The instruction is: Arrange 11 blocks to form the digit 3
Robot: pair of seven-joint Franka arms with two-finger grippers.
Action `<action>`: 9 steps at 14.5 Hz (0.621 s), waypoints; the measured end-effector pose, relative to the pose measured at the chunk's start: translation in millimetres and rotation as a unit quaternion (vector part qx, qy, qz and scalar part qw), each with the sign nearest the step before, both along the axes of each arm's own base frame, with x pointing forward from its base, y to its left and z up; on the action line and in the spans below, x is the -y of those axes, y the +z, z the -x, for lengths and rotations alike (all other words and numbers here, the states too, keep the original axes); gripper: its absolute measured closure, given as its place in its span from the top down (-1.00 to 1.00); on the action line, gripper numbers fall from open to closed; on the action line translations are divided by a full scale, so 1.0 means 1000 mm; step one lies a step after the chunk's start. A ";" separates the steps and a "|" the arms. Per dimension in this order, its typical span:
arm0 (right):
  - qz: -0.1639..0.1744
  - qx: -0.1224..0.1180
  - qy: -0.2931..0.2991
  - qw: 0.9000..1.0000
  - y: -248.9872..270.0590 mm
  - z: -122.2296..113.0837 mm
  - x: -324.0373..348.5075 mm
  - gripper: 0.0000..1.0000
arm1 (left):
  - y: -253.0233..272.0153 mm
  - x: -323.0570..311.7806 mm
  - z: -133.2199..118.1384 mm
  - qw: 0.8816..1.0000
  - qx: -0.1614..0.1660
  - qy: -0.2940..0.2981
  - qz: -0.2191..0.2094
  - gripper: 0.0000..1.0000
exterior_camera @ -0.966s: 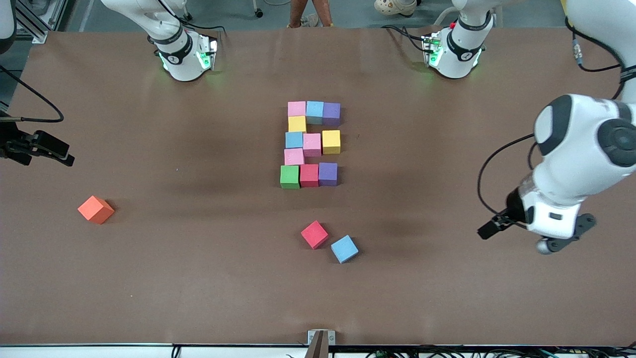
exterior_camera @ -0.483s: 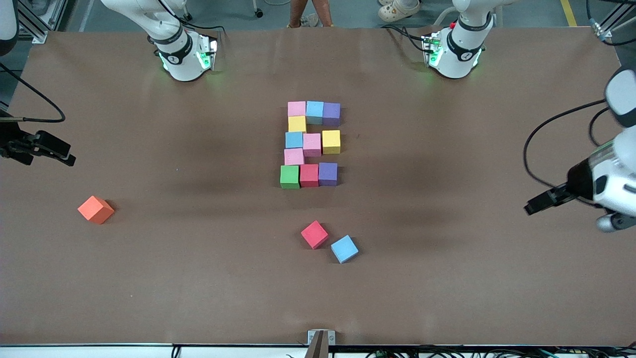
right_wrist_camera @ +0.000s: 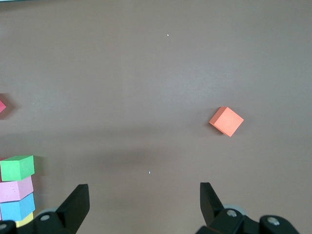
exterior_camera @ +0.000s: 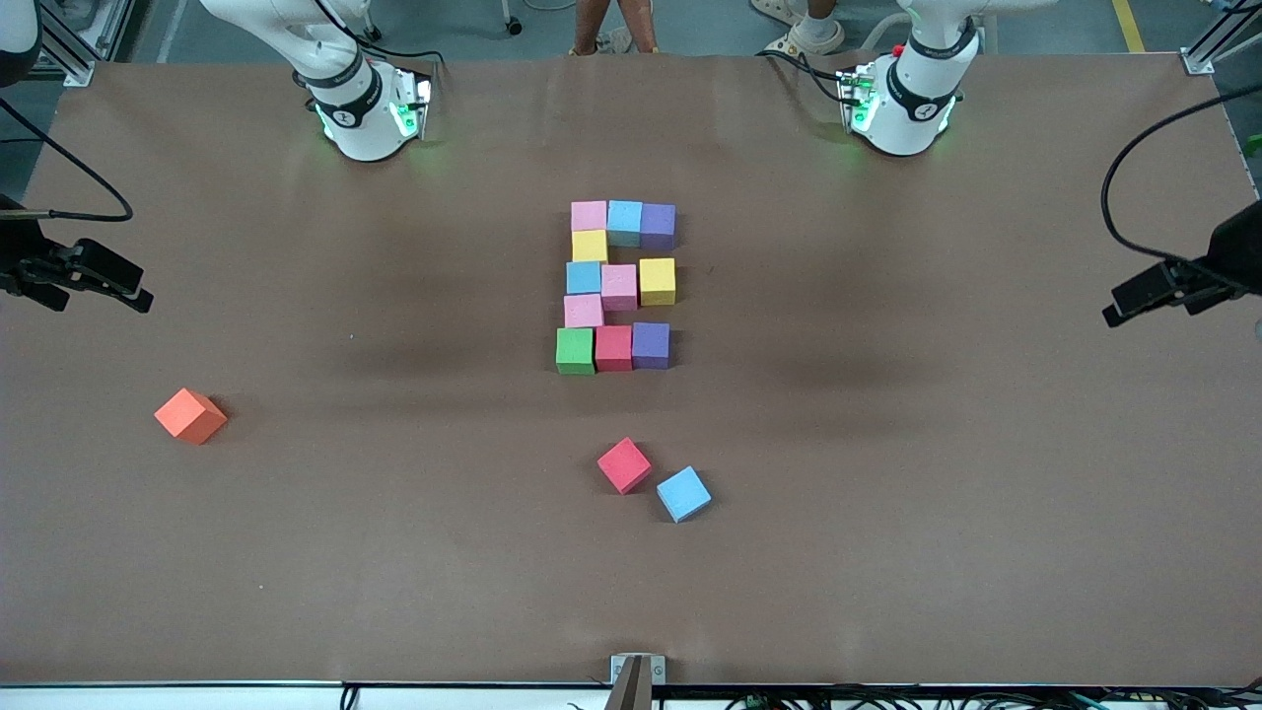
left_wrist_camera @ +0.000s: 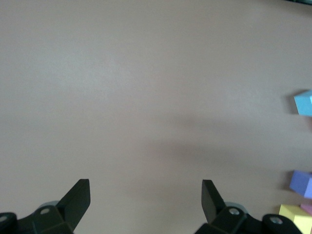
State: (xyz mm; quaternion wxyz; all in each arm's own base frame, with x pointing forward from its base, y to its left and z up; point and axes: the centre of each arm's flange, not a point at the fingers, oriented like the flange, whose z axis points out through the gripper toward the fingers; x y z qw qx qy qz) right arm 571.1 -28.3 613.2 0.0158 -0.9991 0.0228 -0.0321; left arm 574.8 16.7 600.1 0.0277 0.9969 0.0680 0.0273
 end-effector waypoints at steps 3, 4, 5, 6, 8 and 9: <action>0.002 0.001 0.026 1.000 0.000 0.000 0.000 1.00 | 0.014 0.001 0.007 1.000 0.007 -0.008 -0.020 1.00; 0.002 0.001 0.031 1.000 0.000 0.000 0.000 1.00 | 0.015 0.002 0.007 1.000 0.007 -0.012 -0.027 1.00; 0.002 0.001 0.032 0.999 0.000 0.000 0.001 1.00 | 0.016 0.004 0.006 0.999 0.009 -0.017 -0.028 1.00; 0.002 0.001 0.033 0.999 0.000 0.000 0.001 1.00 | 0.018 0.007 0.006 0.999 0.011 -0.022 -0.028 1.00; 0.002 0.001 0.033 0.999 0.000 0.000 0.001 1.00 | 0.019 0.021 0.006 0.998 0.011 -0.055 -0.029 1.00; 0.002 0.001 0.033 0.999 0.000 0.000 0.002 1.00 | 0.018 0.031 0.006 0.997 0.012 -0.073 -0.030 1.00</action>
